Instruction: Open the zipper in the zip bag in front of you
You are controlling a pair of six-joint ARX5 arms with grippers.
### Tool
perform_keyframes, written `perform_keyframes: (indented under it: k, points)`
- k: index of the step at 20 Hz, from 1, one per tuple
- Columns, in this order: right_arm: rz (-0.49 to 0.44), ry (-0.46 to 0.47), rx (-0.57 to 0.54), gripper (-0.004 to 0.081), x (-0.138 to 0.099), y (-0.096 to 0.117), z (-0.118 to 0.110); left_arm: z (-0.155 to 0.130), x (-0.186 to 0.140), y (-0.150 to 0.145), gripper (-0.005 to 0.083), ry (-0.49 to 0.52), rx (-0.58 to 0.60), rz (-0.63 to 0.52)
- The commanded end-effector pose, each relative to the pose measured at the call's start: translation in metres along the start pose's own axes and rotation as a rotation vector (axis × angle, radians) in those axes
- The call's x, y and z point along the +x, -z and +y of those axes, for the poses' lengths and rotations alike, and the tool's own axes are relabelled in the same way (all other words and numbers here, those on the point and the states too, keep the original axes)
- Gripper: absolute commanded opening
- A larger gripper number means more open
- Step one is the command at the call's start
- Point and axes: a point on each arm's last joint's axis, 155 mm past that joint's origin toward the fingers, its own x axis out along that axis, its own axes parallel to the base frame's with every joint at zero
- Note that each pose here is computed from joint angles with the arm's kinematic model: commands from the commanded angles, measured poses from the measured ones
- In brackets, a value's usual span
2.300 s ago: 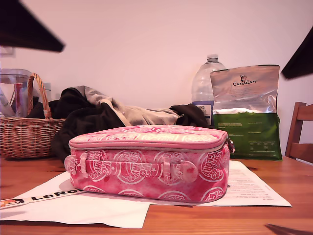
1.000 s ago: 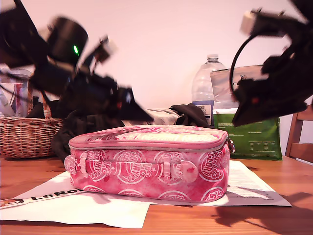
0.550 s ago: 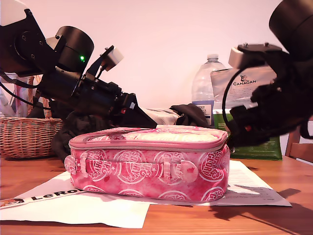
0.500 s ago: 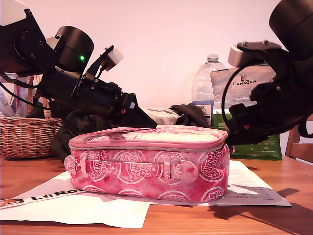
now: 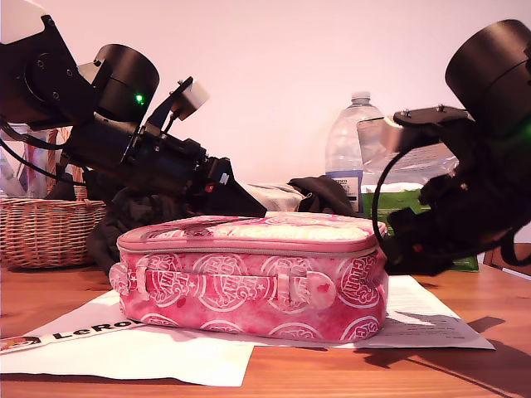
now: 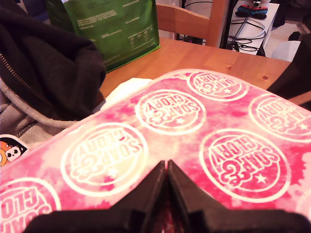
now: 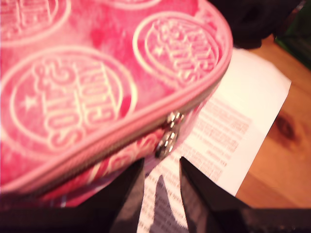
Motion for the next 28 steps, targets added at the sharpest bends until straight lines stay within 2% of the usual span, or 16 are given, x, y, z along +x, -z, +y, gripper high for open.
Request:
perform_keyframes:
  k: [1, 11, 12, 16, 19, 24, 28]
  points:
    - [-0.031, 0.016, 0.009, 0.0192, 0.0, -0.007, -0.006, -0.002, 0.005, 0.008, -0.0021, 0.014, -0.004, 0.011]
    - [-0.088, 0.033, 0.016, 0.0187, -0.001, -0.021, -0.011, -0.002, 0.005, 0.008, -0.0021, 0.014, -0.004, 0.012]
    - [-0.087, 0.032, 0.017, 0.0167, -0.001, -0.021, -0.011, -0.002, 0.005, 0.008, -0.0021, 0.014, -0.004, 0.012]
    - [-0.086, 0.003, 0.013, -0.0012, -0.001, -0.021, -0.005, -0.002, 0.005, 0.008, -0.0021, 0.014, -0.004, 0.012]
    - [-0.072, -0.001, 0.01, -0.0013, -0.001, -0.017, -0.004, -0.005, 0.005, 0.008, -0.0021, 0.025, -0.004, 0.009]
    - [-0.034, -0.01, 0.004, -0.0013, -0.001, -0.009, -0.002, -0.046, 0.015, 0.002, -0.0021, 0.151, 0.015, -0.002]
    - [-0.026, -0.018, -0.021, -0.0013, -0.007, -0.01, -0.001, -0.079, 0.013, 0.017, -0.0021, 0.25, -0.037, 0.083]
